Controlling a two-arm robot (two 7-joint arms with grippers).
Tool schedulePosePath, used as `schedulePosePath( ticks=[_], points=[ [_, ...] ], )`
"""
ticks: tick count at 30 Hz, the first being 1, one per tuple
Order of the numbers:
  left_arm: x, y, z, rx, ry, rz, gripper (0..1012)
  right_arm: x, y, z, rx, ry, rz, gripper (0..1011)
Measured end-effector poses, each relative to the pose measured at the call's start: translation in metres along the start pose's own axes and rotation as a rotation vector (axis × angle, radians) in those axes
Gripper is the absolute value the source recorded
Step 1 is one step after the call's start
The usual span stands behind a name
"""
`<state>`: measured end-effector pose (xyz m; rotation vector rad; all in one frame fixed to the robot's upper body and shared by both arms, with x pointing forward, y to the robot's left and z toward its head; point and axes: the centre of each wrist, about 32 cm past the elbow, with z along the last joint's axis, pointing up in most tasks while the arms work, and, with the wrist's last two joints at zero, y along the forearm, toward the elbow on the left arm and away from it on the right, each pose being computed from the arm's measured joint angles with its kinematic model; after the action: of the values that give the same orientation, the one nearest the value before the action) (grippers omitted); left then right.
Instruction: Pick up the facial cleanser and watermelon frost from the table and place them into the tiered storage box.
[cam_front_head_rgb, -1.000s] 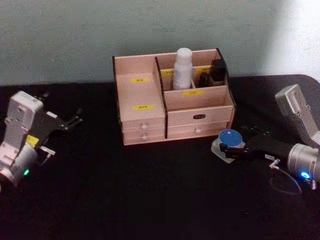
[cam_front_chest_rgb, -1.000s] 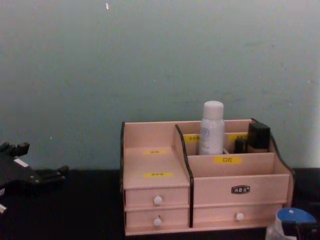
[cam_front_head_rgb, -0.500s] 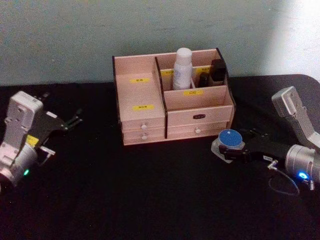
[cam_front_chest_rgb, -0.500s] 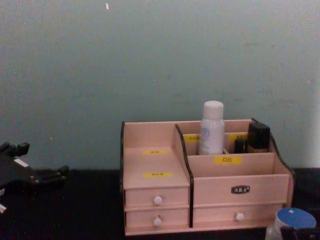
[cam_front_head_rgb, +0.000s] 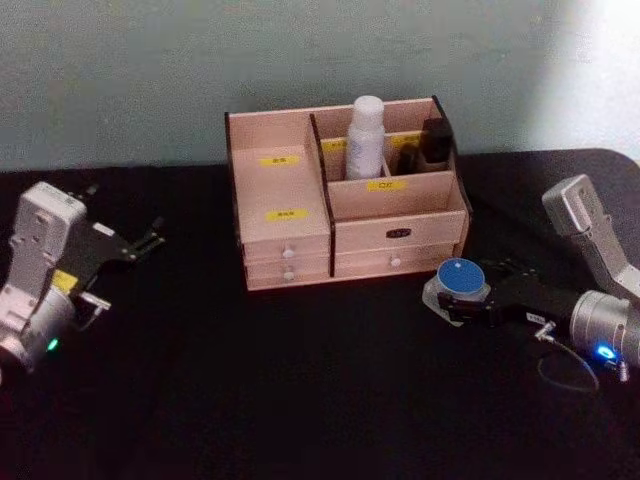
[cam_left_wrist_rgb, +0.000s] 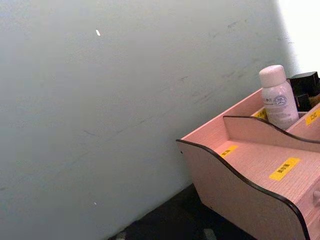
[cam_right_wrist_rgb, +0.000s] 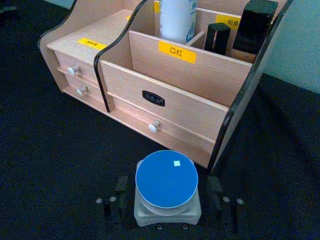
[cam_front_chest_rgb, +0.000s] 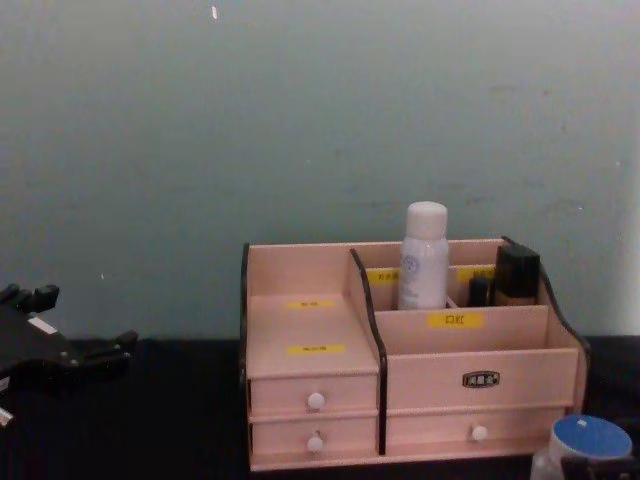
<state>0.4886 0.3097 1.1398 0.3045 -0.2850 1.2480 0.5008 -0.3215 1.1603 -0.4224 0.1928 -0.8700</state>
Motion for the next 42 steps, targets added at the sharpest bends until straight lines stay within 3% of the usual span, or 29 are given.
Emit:
schedulePosePath(
  ticks=[9, 22, 42],
  points=[
    [0.0, 0.0, 0.0, 0.0, 0.0, 0.0, 1001, 0.0002, -0.0001, 0.0, 0.0, 0.0, 0.0, 992],
    [0.0, 0.0, 0.0, 0.0, 0.0, 0.0, 1001, 0.0001, -0.0002, 0.0003, 0.001, 0.0, 0.0, 719],
    [0.0, 0.0, 0.0, 0.0, 0.0, 0.0, 1001, 0.0005, -0.0012, 0.0004, 0.001, -0.004, 0.007, 713]
  ],
)
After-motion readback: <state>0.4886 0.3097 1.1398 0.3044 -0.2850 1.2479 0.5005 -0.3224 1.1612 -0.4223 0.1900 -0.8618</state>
